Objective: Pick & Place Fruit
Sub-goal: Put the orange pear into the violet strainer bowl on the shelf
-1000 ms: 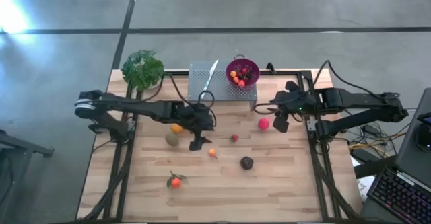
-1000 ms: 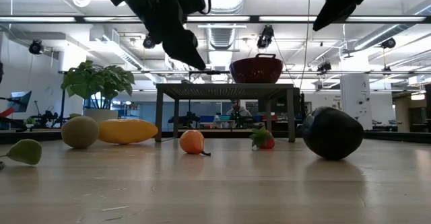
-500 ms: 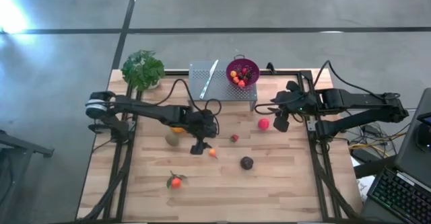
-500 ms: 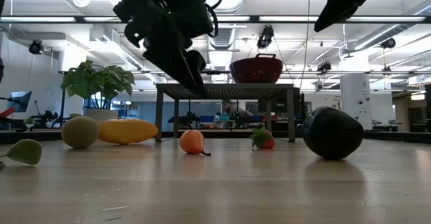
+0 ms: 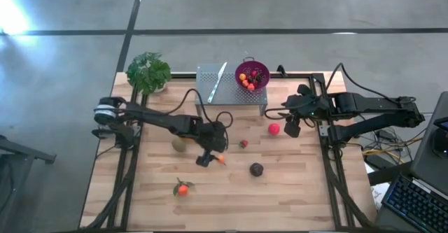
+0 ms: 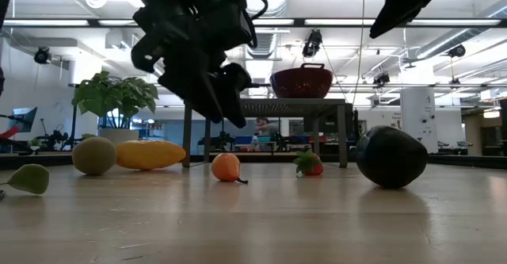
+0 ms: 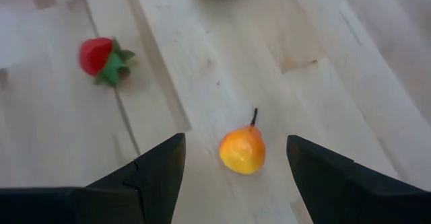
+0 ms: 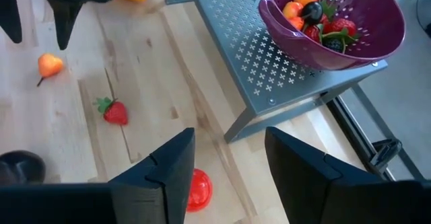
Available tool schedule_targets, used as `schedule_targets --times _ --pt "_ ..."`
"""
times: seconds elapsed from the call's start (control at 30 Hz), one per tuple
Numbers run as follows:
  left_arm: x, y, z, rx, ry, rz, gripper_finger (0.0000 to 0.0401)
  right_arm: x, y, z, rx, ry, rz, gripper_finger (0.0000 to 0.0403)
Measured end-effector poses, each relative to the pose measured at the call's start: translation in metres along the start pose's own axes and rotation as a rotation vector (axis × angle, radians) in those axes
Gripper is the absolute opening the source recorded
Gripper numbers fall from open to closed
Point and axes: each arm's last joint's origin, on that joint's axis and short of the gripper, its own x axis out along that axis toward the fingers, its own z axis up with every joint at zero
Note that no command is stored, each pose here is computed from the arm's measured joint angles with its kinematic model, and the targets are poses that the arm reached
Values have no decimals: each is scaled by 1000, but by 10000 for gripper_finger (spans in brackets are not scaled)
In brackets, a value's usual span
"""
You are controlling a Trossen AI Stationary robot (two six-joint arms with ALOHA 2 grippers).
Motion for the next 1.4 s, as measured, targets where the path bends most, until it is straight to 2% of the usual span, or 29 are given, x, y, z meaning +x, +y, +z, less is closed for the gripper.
schedule_targets --times 0.57,0.97,1.17,1.4 --pt "39 -5 -13 18 76 -53 264 0 0 0 -7 -3 1 134" --pt "51 -4 -18 19 90 -57 261 0 0 0 -6 -6 1 164" --pt "52 -3 -18 19 91 -49 244 0 0 0 -6 -7 -5 173" --pt "52 -2 -18 16 92 -37 204 0 0 0 -8 -11 -24 170"
